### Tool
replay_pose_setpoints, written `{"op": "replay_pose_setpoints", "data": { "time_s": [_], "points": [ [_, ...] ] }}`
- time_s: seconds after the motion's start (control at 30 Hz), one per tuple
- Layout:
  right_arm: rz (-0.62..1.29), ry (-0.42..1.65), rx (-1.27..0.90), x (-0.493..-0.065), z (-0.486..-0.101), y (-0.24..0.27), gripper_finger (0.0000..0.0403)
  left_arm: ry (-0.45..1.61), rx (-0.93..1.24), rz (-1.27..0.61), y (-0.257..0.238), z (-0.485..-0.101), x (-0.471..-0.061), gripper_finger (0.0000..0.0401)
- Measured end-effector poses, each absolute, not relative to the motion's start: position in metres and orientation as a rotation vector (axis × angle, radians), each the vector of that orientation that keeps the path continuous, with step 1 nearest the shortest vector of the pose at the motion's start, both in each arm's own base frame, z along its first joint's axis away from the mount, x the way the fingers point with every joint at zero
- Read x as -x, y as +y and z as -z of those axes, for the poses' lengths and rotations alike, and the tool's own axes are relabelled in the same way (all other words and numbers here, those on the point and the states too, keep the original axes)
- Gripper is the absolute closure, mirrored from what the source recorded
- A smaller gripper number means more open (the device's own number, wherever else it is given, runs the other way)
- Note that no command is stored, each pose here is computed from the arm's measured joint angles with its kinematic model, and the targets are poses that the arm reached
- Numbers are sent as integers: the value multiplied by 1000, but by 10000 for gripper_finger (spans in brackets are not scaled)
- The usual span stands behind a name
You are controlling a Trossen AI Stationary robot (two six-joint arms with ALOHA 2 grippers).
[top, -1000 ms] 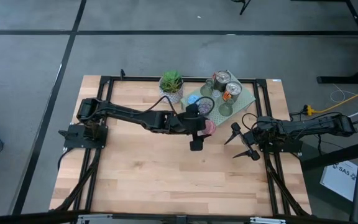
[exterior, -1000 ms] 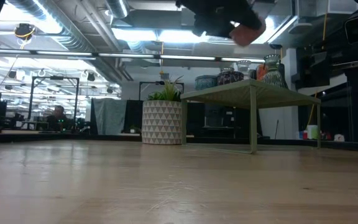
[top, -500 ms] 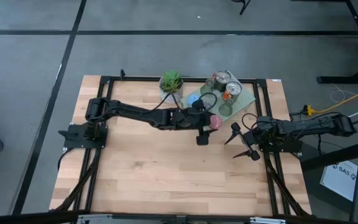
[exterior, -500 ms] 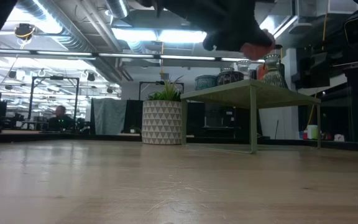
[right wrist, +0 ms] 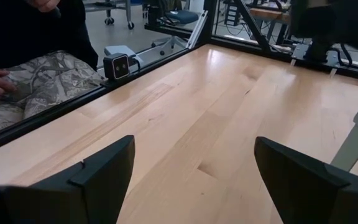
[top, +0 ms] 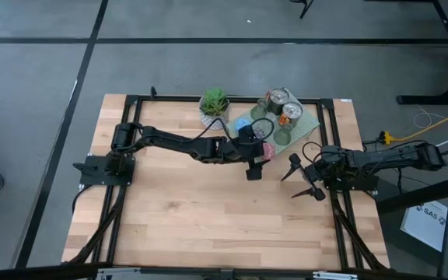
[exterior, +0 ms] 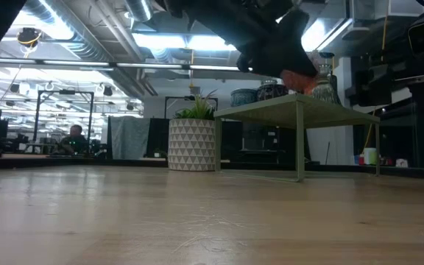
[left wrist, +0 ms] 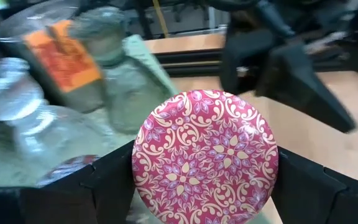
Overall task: Pick & Place candle stick holders
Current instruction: Align the pink and red scented candle with the other black and red scented candle on the shelf
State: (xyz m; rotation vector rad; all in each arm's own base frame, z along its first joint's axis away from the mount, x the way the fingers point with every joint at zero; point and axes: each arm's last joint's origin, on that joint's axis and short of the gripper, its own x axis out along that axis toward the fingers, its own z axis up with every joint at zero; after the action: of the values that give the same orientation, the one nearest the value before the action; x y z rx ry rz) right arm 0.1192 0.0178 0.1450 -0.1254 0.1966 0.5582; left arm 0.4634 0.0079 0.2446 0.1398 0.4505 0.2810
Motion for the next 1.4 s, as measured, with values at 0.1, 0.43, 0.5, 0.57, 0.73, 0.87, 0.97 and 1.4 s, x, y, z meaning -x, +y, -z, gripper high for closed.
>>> {"op": "replay_pose_setpoints", "data": {
  "time_s": [0.1, 0.43, 0.5, 0.57, 0.73, 0.87, 0.97, 1.4],
  "points": [
    [-558, 200, 125, -119, -145, 18, 71, 454, -136, -306, 8, -244, -463, 98],
    [-558, 202, 124, -119, -145, 18, 71, 470, -102, -323, 7, -242, -462, 96],
    [-558, 202, 124, -119, -144, 18, 71, 472, -103, -324, 7, -242, -462, 96],
    [-558, 202, 124, -119, -144, 18, 71, 472, -103, -327, 8, -242, -462, 96],
    [-558, 203, 124, -119, -144, 18, 71, 472, -108, -345, 8, -242, -462, 95],
    [-558, 203, 124, -119, -144, 18, 71, 475, -117, -331, 8, -242, -462, 89],
    [-558, 203, 124, -119, -144, 18, 71, 475, -120, -330, 8, -242, -462, 77],
    [-558, 203, 124, -119, -144, 18, 71, 462, -162, -368, 5, -245, -462, 64]
  ]
}}
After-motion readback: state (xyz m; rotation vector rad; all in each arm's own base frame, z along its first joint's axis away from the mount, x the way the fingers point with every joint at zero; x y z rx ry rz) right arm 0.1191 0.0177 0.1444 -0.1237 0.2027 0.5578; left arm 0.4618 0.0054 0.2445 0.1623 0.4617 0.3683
